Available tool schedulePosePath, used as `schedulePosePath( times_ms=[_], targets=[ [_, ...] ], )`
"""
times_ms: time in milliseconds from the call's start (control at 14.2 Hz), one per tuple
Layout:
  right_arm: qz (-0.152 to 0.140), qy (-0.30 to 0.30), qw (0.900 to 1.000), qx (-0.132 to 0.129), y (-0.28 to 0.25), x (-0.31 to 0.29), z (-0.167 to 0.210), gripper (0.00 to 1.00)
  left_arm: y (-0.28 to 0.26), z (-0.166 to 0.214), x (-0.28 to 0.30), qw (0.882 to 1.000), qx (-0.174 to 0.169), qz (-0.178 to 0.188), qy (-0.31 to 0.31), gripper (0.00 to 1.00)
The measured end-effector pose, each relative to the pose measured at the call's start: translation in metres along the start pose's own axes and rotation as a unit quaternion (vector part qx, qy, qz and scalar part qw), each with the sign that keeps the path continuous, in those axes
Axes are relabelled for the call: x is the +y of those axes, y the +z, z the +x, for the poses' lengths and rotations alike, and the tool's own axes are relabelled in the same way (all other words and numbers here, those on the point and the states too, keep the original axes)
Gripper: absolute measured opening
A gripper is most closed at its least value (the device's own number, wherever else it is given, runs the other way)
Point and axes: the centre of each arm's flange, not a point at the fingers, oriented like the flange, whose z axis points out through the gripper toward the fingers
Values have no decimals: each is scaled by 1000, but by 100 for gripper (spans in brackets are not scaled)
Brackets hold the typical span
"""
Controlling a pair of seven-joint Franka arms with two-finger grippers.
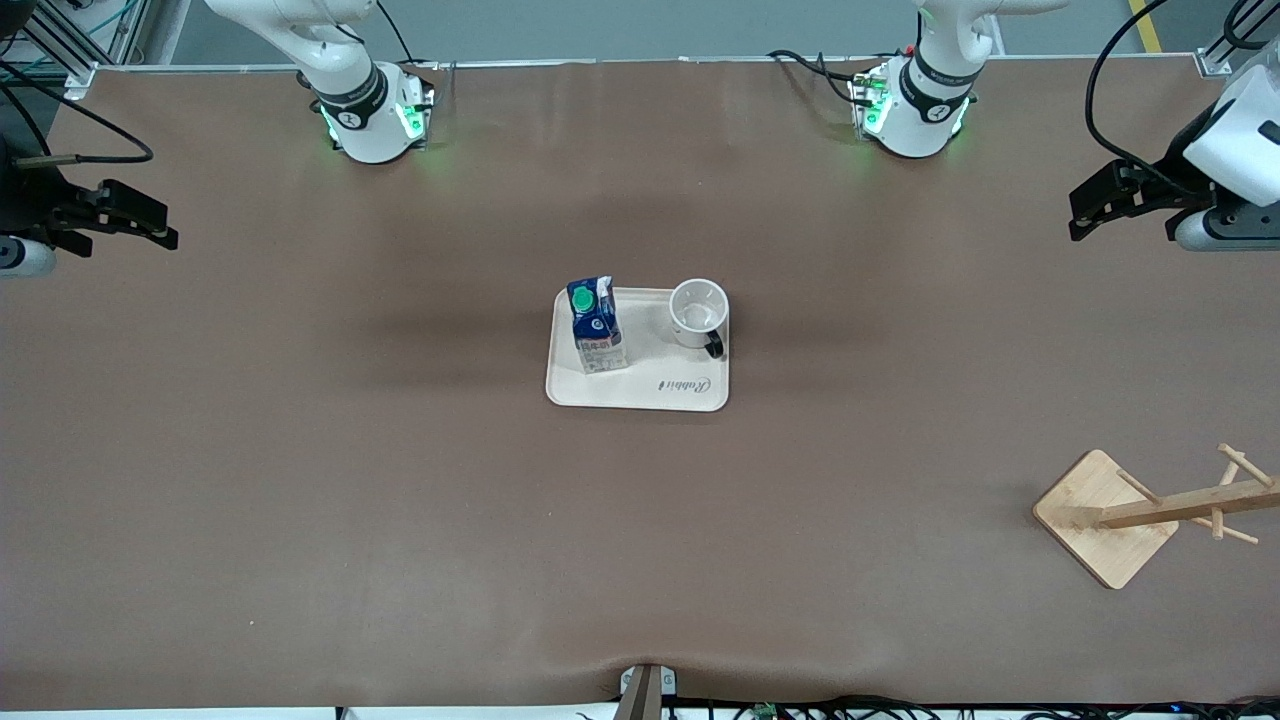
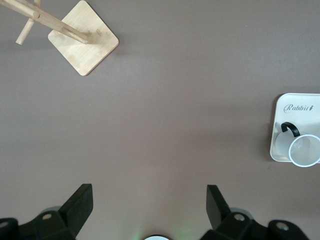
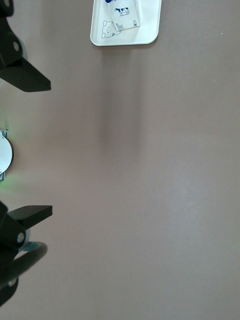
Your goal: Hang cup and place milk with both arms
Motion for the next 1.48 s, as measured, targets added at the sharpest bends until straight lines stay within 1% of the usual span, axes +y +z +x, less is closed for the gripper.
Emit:
schedulePosePath(
  times_ms=[423, 705, 846, 987, 1198, 1480],
  targets=[
    [0, 0, 1000, 0, 0, 0, 0, 100, 0, 0, -1, 1000, 1, 0, -1, 100],
    [0, 0, 1000, 0, 0, 0, 0, 100, 2, 8, 8, 1000, 0, -1, 5, 100],
    [0, 0, 1000, 0, 0, 0, 0, 100, 10, 12, 28, 1000, -8, -1, -5, 100],
    [0, 0, 1000, -1, 0, 0, 0, 100, 24, 15, 59, 1000, -20, 1, -23, 100],
    [0, 0, 1000, -1, 0, 0, 0, 100, 51, 21, 108, 999, -37, 2, -33, 100],
    [0, 0, 1000, -1, 0, -1, 0, 100, 95, 20, 170, 998, -34, -3, -56, 100]
  ],
)
